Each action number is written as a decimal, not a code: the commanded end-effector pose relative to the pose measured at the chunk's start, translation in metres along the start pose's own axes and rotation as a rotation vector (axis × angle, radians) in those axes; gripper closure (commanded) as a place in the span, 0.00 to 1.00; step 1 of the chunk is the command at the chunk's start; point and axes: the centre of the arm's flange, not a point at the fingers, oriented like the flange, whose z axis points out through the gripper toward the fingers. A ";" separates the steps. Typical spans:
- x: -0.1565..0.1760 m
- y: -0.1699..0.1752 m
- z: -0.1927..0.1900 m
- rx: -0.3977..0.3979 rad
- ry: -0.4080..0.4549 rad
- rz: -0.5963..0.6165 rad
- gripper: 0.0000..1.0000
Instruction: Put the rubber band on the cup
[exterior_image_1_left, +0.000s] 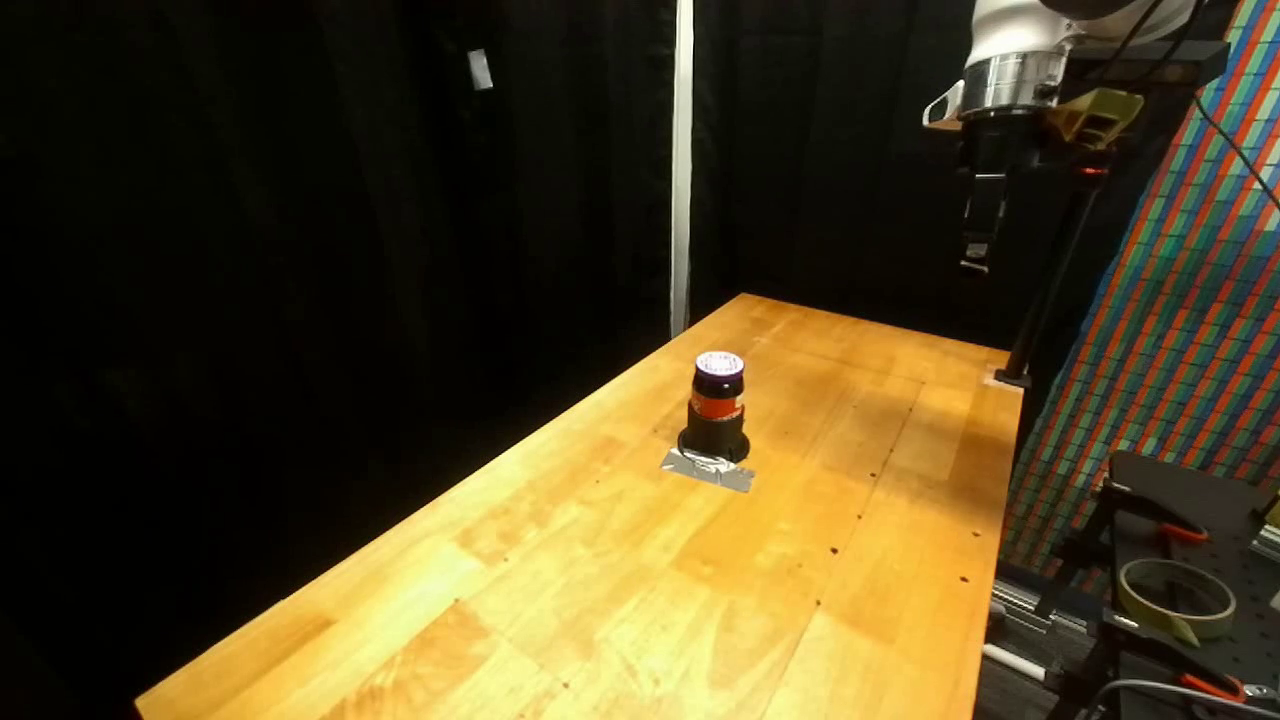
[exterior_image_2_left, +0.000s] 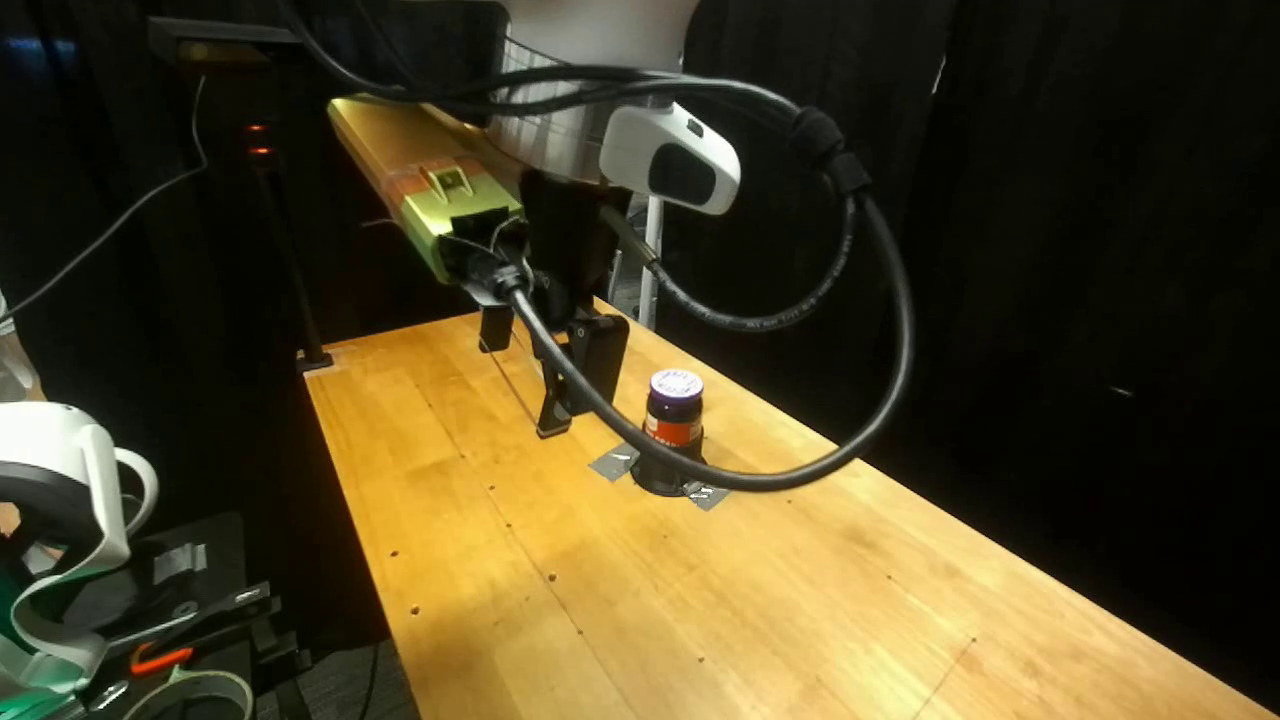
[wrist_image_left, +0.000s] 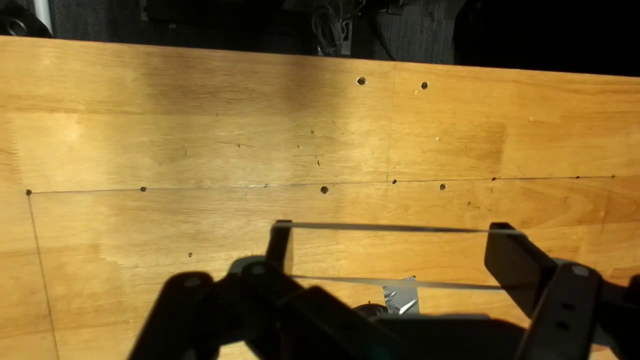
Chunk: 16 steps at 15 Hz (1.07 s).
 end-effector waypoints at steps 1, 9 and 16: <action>0.000 0.000 0.000 0.000 0.000 0.000 0.00; 0.112 -0.061 -0.009 -0.134 0.070 -0.067 0.00; 0.237 -0.117 0.026 -0.289 0.132 -0.119 0.00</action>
